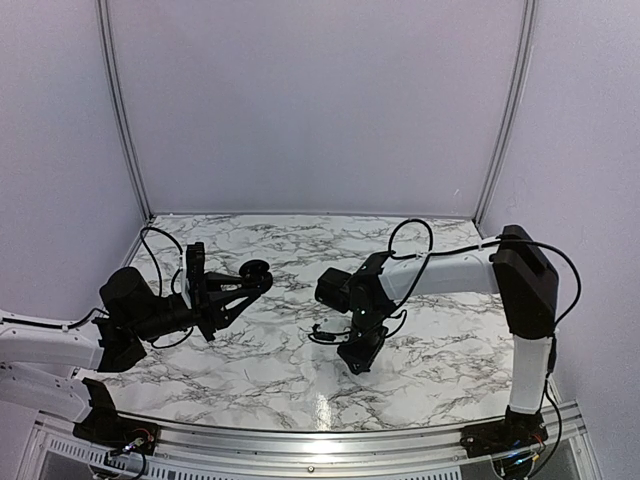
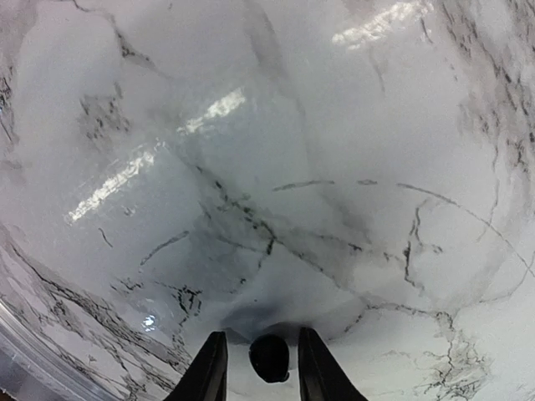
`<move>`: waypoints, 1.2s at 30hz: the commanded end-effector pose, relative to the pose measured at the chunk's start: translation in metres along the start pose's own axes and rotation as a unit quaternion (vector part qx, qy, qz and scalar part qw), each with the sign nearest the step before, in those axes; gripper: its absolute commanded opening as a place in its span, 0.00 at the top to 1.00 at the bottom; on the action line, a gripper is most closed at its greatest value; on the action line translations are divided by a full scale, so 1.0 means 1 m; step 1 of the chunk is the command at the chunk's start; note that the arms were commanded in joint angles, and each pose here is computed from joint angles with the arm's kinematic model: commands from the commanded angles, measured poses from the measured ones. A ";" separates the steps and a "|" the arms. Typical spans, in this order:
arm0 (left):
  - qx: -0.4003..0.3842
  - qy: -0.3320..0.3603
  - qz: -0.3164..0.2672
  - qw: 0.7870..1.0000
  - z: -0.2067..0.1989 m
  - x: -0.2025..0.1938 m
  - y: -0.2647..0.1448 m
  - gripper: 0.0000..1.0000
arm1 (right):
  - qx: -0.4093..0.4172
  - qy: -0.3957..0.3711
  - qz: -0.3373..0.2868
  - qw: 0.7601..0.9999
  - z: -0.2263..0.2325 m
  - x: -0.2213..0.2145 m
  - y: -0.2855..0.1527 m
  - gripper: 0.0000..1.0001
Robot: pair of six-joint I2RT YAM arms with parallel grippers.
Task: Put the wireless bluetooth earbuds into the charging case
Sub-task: Pick up the right earbud from the center of the board, then insert the right earbud at the center of the board.
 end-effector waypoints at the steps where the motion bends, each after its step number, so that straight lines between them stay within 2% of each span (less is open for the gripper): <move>1: 0.000 0.003 -0.007 1.000 0.001 0.003 -0.001 1.00 | -0.009 -0.011 -0.002 1.000 0.001 -0.002 -0.002 0.71; 8: -0.001 0.001 -0.004 1.000 0.001 0.001 -0.001 1.00 | -0.011 -0.012 -0.010 1.000 0.001 0.001 -0.004 0.83; 13: 0.001 0.003 -0.003 1.000 0.001 0.000 -0.001 1.00 | -0.010 -0.009 -0.034 0.999 0.002 0.008 -0.014 0.88; 17: -0.003 0.009 -0.004 1.000 0.000 0.000 -0.002 1.00 | -0.013 -0.002 -0.092 0.996 0.002 0.024 -0.037 0.91; 20: -0.015 0.023 -0.013 1.000 -0.004 0.004 -0.003 1.00 | -0.011 0.000 -0.165 0.986 0.003 0.038 -0.067 0.91; 26: -0.049 0.057 -0.036 0.997 -0.014 0.016 -0.007 1.00 | -0.021 0.001 -0.321 0.947 0.005 0.057 -0.143 0.92; 29: -0.061 0.067 -0.049 0.995 -0.017 0.023 -0.009 1.00 | 0.000 -0.016 -0.409 0.912 0.014 0.055 -0.186 0.93; 36: -0.064 0.095 -0.056 0.992 -0.019 0.026 -0.012 1.00 | 0.046 -0.072 -0.542 0.836 0.034 0.039 -0.253 0.93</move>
Point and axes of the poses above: each gripper's point midway between its finger pads, its own y axis out along the fingers, its own z axis along the line the jaws close on, x = y × z, the point moved 5 cm from there along -y, back along the fingers, and after that the axes turned 5 degrees about y, right-handed, at the moved point
